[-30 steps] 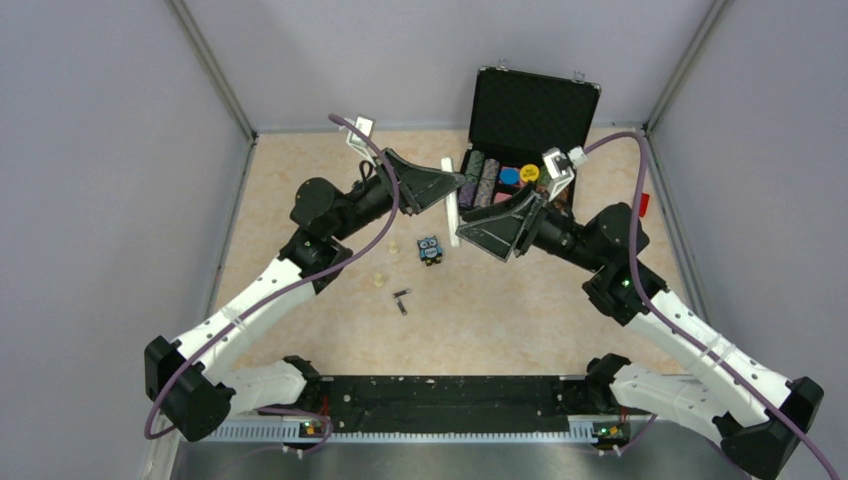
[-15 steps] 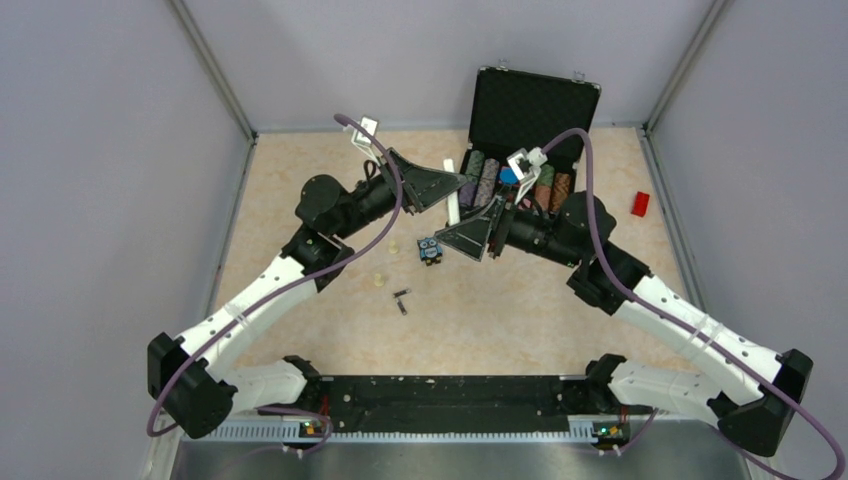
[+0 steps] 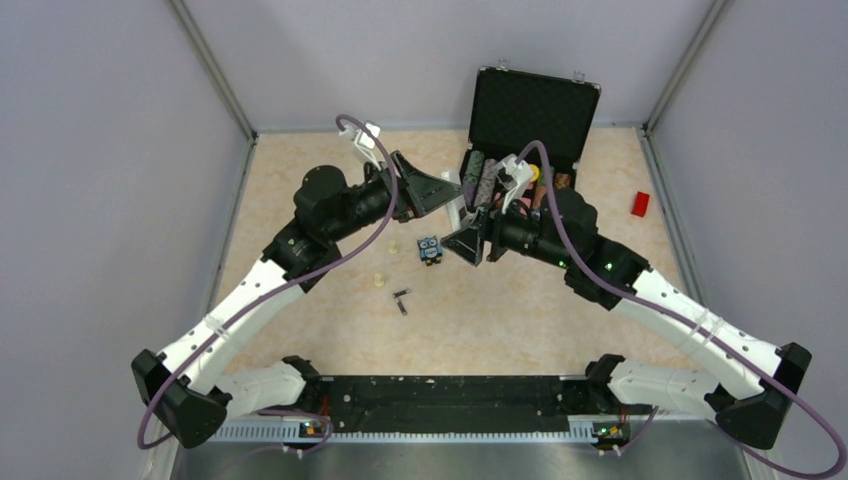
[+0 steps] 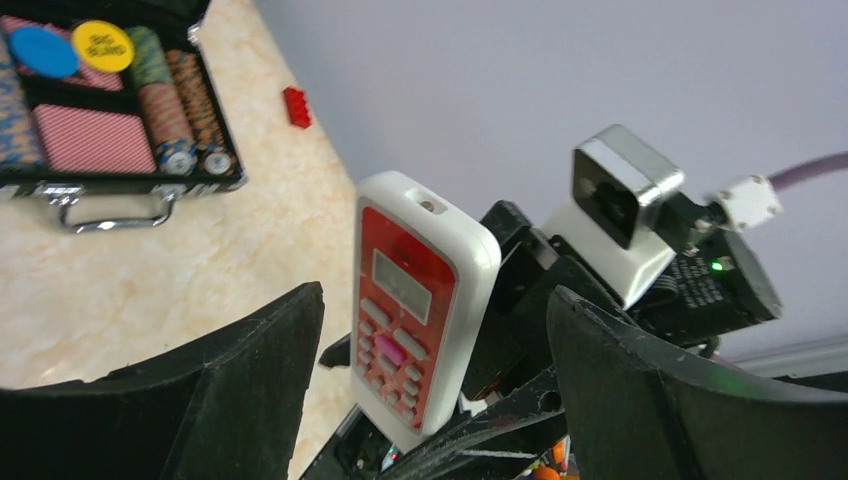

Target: Load the batteries into the remote control

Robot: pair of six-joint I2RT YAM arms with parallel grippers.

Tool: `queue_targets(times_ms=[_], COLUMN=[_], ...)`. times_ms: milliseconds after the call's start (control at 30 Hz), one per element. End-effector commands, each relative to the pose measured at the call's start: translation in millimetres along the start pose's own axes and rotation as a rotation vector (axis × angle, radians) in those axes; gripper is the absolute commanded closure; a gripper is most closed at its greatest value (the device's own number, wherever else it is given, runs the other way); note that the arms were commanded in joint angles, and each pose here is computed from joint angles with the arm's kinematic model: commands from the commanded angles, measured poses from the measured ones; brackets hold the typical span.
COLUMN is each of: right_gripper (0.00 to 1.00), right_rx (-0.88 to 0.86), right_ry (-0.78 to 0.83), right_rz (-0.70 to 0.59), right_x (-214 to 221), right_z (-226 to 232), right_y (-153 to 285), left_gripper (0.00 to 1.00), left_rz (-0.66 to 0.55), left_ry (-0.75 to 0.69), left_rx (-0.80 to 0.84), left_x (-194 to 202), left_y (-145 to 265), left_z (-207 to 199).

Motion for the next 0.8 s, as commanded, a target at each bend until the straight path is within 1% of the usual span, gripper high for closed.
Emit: queue_targets(times_ms=[0,167,367,433,633,767], right_gripper=[0.67,0.68,0.68,0.68,0.68,0.69], right_rx=[0.061,0.116,0.177,0.196,0.188,0.151], right_ry=[0.167,0.248,0.291,0.308,0.408,0.443], right_rz=[-0.006,0.055,0.107,0.114,0.166,0.199], right_x=[-18.3,-8.3,2.8,2.8,1.7,4.3], right_z=[6.2,10.2,8.0,5.8,2.5,3.1], right_y=[3.0,-7.9,-18.0,-17.7,-15.4,-14.6], left_gripper=[0.14,0.18,0.31,0.34,0.4,0.42], left_rz=[0.013,0.037,0.066,0.089,0.173,0.172], left_ry=[-0.028,-0.018,-0.025,-0.033,0.007,0.058], left_rx=[-0.162,-0.223,-0.282,-0.31,-0.368,-0.364], left_x=[-2.9,-4.1,-1.8,0.7,12.8,15.3], left_y=[6.4,-0.9,-3.1,-0.4,3.5,0.1], left_z=[1.5,6.8,16.4,19.8,33.5,37.7])
Point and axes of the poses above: each gripper's point midway between its finger pads, its own y axis back along the fingers, its own z axis along the line the jaws close on, x = y × z, the point moved 10 cm from there along y, back along the fingers, and after that the axes turned 8 degrees about y, right-handed, at the moved point
